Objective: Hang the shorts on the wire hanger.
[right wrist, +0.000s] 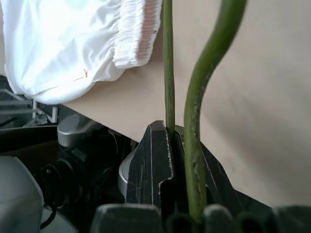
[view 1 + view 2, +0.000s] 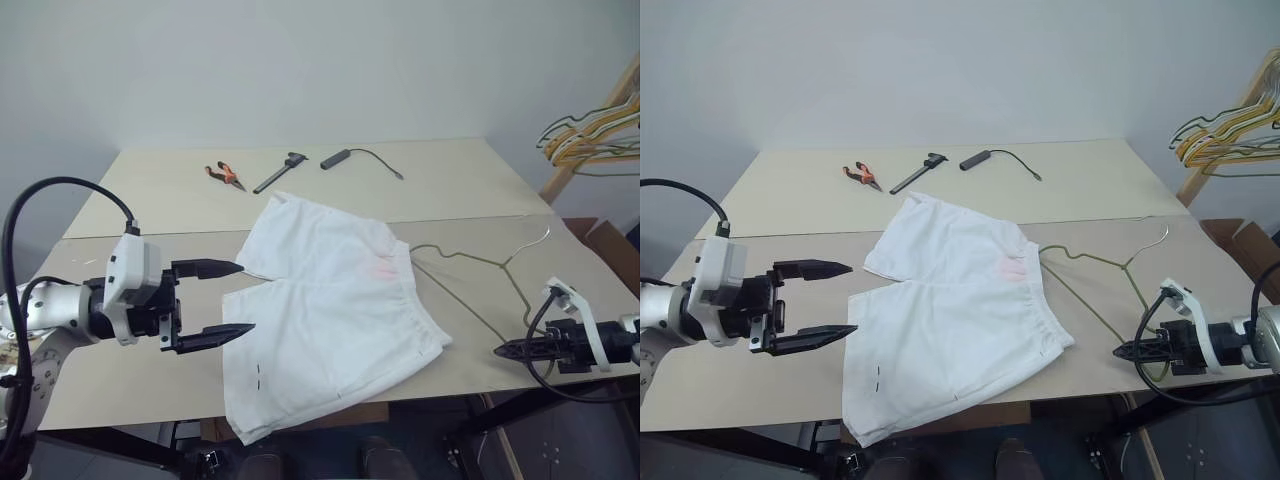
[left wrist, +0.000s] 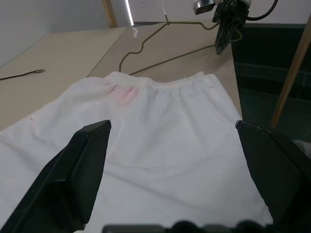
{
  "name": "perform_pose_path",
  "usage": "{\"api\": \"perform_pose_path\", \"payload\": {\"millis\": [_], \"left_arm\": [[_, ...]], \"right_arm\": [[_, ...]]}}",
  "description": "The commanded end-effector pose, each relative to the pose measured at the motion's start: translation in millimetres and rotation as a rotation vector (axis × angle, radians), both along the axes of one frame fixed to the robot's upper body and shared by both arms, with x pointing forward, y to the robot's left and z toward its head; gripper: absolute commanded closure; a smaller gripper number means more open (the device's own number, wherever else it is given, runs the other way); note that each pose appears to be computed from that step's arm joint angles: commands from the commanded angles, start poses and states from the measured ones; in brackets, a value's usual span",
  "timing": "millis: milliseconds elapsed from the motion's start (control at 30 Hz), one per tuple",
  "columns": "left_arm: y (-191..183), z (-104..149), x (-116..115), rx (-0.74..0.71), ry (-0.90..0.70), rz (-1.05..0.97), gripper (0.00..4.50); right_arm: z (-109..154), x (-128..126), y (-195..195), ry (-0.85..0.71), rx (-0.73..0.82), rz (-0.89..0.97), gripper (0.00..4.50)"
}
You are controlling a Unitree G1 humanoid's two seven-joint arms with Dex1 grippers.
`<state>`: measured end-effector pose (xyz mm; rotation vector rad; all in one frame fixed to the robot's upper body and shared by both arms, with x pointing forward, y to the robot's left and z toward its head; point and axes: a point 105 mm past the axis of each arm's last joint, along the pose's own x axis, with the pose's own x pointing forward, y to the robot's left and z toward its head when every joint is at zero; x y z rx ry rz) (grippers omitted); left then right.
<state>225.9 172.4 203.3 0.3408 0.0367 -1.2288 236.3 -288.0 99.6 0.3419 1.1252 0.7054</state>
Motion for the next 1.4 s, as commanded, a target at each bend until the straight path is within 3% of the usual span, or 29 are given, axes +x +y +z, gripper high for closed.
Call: {"api": "perform_pose_path", "payload": {"millis": [33, 333, 633, 800, 1133, 1400], "left_arm": [[0, 8, -1, 0.014, -0.038, -0.001, 0.02], [4, 9, -6, 0.025, -0.039, 0.029, 0.02], [0, 8, -1, 0.011, -0.056, 0.031, 0.02], [0, 6, -3, 0.011, -0.048, 0.031, 0.02], [3, 9, -2, 0.024, -0.063, 0.037, 0.02], [2, 7, -6, 0.026, -0.063, 0.045, 0.02]], "right_arm": [[12, 2, 7, -0.042, 0.016, 0.073, 4.5], [-5, 16, 15, -0.022, -0.007, 0.073, 4.5], [-4, 31, 15, -0.041, -0.033, 0.086, 4.5], [-6, 24, 19, -0.001, -0.05, 0.168, 4.5], [-3, 59, 20, -0.071, -0.041, 0.079, 4.5], [-4, 55, 28, -0.021, 0.022, 0.159, 4.5]]}}
